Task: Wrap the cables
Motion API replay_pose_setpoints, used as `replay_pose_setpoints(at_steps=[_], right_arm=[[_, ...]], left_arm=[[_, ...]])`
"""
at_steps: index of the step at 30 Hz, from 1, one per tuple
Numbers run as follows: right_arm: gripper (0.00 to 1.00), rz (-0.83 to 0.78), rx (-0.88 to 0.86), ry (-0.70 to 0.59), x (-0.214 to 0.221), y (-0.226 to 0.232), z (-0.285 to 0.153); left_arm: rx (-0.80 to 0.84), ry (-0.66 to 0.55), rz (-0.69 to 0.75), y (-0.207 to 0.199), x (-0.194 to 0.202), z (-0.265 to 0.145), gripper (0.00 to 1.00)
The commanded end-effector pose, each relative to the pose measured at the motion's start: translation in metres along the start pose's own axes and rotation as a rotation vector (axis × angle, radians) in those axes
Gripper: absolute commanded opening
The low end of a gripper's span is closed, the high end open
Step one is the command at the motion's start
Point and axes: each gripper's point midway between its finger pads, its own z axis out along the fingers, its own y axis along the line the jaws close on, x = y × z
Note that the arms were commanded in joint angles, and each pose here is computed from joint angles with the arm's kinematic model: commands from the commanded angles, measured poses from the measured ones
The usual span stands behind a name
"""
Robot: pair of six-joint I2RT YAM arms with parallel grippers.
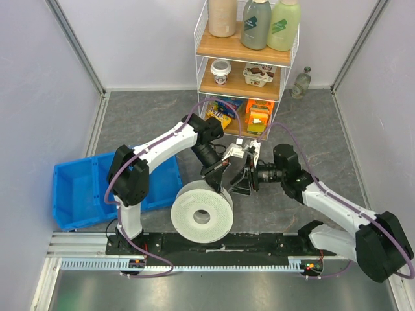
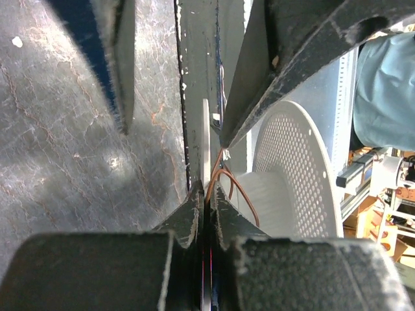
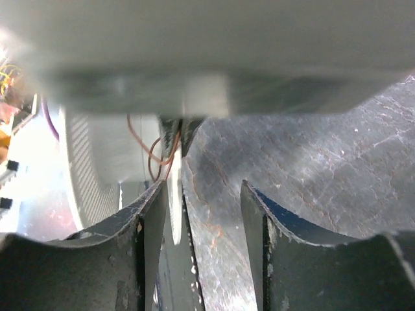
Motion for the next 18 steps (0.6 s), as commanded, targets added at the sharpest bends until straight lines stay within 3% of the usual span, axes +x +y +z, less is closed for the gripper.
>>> replay_pose_setpoints(at_steps=[1, 5, 11, 18], right_arm=[[0.55, -0.146, -0.008, 0.015, 0.003, 0.019, -0.011], [0.50, -0.155, -0.029, -0.034, -0.012, 0.035, -0.022], [0.37, 0.000, -0.122, 0.031, -0.005, 0.034, -0.017], [0.35, 0.035, -0.166, 0.066, 0.000, 0.035, -0.015]], left_arm=[[0.120, -0.040, -0.082, -0.032, -0.007, -0.008, 0.02], [0.122, -0.041, -0.081, -0.032, -0.004, -0.008, 0.02], [0.126, -0.048, -0.075, -0.034, -0.005, -0.009, 0.02], [0.132, -0.059, -0.080, -0.034, -0.008, -0.011, 0.02]])
